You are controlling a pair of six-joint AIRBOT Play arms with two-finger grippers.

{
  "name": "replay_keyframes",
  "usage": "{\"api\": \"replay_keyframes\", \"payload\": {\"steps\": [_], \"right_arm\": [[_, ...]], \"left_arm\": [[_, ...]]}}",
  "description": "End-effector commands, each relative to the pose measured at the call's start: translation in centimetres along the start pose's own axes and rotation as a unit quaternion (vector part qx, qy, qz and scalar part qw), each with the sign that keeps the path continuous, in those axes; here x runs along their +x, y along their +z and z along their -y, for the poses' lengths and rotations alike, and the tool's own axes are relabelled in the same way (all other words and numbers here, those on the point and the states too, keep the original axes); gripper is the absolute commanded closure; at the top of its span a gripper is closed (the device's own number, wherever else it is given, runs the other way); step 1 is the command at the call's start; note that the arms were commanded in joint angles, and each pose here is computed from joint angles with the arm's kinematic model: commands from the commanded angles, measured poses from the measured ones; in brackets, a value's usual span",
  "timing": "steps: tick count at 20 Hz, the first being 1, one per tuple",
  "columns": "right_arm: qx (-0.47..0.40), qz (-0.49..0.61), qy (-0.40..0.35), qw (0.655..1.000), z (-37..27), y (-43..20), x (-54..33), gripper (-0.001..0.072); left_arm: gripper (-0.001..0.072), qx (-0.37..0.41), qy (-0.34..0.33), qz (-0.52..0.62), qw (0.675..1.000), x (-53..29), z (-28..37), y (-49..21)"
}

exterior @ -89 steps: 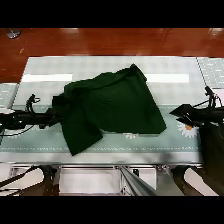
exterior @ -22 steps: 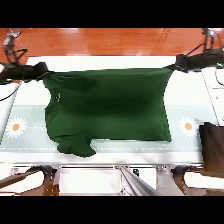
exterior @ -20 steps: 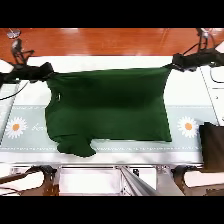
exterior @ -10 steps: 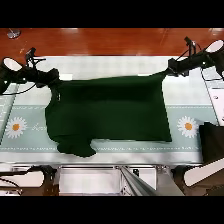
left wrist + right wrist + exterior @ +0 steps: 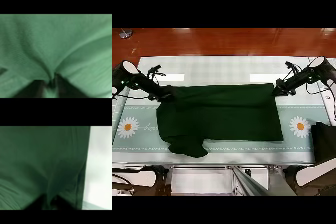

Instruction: Fold the shirts.

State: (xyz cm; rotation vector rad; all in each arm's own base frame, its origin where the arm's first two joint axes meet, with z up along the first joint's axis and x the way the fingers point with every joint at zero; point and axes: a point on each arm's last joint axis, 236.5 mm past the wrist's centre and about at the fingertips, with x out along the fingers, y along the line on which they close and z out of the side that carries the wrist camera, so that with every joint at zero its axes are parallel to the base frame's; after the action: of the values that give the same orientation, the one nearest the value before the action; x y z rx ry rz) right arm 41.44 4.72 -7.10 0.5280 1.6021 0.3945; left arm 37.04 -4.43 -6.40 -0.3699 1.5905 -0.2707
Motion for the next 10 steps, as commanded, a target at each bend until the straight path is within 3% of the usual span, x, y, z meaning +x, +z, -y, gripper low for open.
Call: {"api": "replay_keyframes", "payload": {"steps": [1,7,10], "right_arm": [[0.009,-0.004,0.009,1.0,-0.4,-0.8,-1.2,0.0089],[0.021,0.106,-0.043,0.993,2.4,-3.2,-8.4,0.0089],[0.073,0.159,-0.022,0.984,3.2,-6.6,-7.2,0.0092]], "left_arm": [[0.0003,-0.034,0.011,-0.052,0.998,-0.2,-0.6,-2.3],[0.0004,-0.064,0.073,-0.023,0.995,-3.4,-4.4,-8.3],[0.0004,-0.146,0.038,-0.021,0.988,-2.1,-7.0,-15.1]]}}
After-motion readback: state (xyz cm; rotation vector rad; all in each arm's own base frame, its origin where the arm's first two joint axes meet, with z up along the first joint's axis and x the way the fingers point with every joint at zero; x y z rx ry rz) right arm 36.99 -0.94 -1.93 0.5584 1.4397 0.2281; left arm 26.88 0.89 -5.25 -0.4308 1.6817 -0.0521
